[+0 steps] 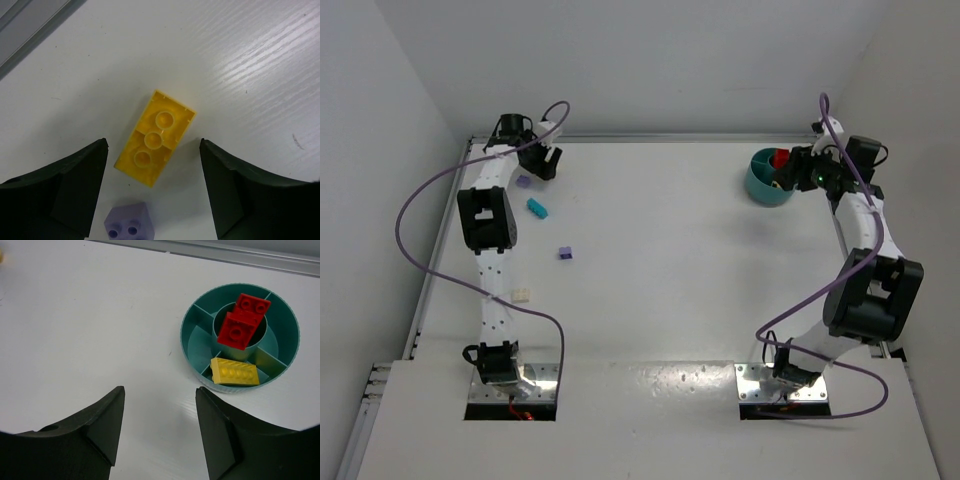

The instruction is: Sort the legos into containers by color

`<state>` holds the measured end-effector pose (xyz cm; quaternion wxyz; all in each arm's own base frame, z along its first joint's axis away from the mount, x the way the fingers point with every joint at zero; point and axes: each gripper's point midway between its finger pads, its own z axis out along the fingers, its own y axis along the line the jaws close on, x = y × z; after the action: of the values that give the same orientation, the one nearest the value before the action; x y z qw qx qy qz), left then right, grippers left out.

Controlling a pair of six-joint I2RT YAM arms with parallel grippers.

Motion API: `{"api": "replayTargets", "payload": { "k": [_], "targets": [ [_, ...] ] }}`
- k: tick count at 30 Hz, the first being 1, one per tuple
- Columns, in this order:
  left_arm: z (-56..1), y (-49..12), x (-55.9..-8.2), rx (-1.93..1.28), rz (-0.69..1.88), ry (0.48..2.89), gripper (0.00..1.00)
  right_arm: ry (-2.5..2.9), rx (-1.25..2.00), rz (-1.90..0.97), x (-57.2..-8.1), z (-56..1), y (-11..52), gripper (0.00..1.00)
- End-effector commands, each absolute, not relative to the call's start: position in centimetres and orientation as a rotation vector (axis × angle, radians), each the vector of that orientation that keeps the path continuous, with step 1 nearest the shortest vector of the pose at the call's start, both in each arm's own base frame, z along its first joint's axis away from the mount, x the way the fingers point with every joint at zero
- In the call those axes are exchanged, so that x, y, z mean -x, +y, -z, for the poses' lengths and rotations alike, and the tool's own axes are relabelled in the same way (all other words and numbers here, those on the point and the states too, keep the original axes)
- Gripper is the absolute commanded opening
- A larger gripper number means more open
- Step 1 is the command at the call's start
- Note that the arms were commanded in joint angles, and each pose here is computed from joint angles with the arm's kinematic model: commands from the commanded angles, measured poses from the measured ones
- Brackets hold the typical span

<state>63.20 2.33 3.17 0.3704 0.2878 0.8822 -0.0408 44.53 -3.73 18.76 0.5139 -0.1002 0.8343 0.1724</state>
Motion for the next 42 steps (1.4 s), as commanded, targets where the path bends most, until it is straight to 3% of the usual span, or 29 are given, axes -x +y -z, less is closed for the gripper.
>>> {"api": "replayTargets", "payload": {
  "k": [1, 4, 8, 15, 16, 20, 21, 27, 28, 29, 30, 42],
  "targets": [
    [-4.9, 1.8, -64.5, -0.778, 0.091, 2.177, 0.79, 1.950, 0.294, -0.379, -45.8, -20.6, -3.6, 0.59],
    [-4.0, 0.5, -63.7, -0.819, 0.144, 2.181, 0.68, 1.942, 0.297, -0.374, -46.0, -21.0, -3.6, 0.59],
    [-4.1, -0.1, -62.1, -0.884, 0.185, 2.180, 0.43, 1.941, 0.301, -0.425, -45.7, -21.0, -3.0, 0.58],
    [-6.7, -3.3, -58.5, -0.894, 0.343, 2.157, 0.31, 1.973, 0.163, -0.751, -44.3, -20.3, 3.0, 0.52],
    [-9.3, -3.7, -58.4, -0.866, 0.344, 2.119, 0.29, 1.974, 0.146, -0.781, -44.2, -20.0, 3.8, 0.52],
    [-12.8, -9.1, -55.8, -0.885, 0.459, 2.022, 0.28, 1.994, 0.076, -0.935, -43.9, -19.9, 8.0, 0.52],
    [-15.9, -11.9, -54.5, -0.930, 0.472, 1.952, 0.27, 2.003, 0.091, -0.972, -43.7, -19.8, 9.7, 0.52],
    [-20.1, -23.3, -46.9, -1.068, 0.600, 1.771, 0.27, 2.099, 0.022, -1.154, -44.3, -17.1, 13.6, 0.52],
    [-20.4, -24.2, -46.1, -1.071, 0.605, 1.761, 0.27, 2.097, 0.024, -1.171, -44.5, -17.1, 14.3, 0.54],
    [-20.8, -25.1, -45.1, -1.079, 0.623, 1.750, 0.27, 2.097, 0.013, -1.177, -44.9, -17.2, 14.3, 0.64],
    [-20.6, -26.1, -44.5, -1.090, 0.642, 1.745, 0.27, 2.087, 0.032, -1.203, -45.2, -17.9, 15.2, 0.66],
    [-22.2, -32.4, -40.4, -1.119, 0.750, 1.690, 0.27, 1.999, 0.278, -1.498, -43.4, -20.7, 20.3, 0.75]
  ]
}}
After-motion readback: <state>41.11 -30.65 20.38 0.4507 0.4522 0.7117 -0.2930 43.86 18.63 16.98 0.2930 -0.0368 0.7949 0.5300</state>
